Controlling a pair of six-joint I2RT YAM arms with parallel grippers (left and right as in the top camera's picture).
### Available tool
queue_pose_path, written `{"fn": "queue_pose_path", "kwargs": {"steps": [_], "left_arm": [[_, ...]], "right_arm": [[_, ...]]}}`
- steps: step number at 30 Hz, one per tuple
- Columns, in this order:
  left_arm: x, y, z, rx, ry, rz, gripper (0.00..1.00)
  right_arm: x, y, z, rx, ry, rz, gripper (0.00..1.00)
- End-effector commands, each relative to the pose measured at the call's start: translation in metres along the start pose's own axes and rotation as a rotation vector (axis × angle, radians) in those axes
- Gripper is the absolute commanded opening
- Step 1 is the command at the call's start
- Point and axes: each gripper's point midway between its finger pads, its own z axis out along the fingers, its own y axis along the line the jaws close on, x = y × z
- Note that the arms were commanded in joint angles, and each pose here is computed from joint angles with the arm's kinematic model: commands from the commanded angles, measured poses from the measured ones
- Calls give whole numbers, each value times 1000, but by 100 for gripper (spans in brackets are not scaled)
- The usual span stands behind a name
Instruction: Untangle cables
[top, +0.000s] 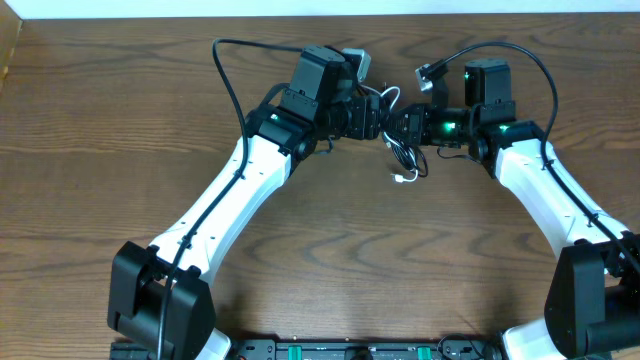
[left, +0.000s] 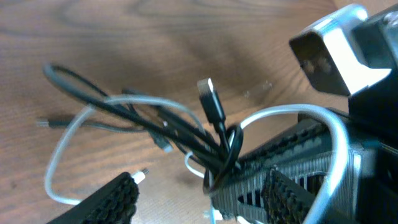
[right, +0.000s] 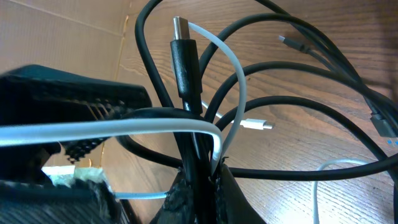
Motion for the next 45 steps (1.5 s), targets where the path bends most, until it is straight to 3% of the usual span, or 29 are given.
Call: {"fn": "queue_pose_path", "kwargs": {"steps": [1, 5, 8, 11, 14, 21, 33, 45], "left_arm": [[-6, 3, 1, -12, -29, 20, 55], [-4, 5, 7, -14, -20, 11, 33], [2, 8, 12, -23, 3, 4, 8], [4, 15, 12, -56, 6, -1, 8], [-1, 34, 1, -182, -22, -2, 8], [-31, 48, -75, -422, -154, 77, 8], [-62, -1, -196, -355, -425, 104, 7], [-72, -23, -249, -304, -572, 115, 7]], "right_arm": [[-3, 9, 0, -17, -2, -26, 1], [-3, 9, 0, -17, -2, -26, 1], [-3, 9, 0, -16, -3, -26, 1], [-3, 8, 0, -12, -5, -25, 1], [-5, 2, -1, 21, -18, 0, 1], [-10, -10, -6, 67, -42, 21, 1], [-8, -28, -9, 152, -51, 79, 1], [-1, -44, -12, 242, -42, 120, 1]]}}
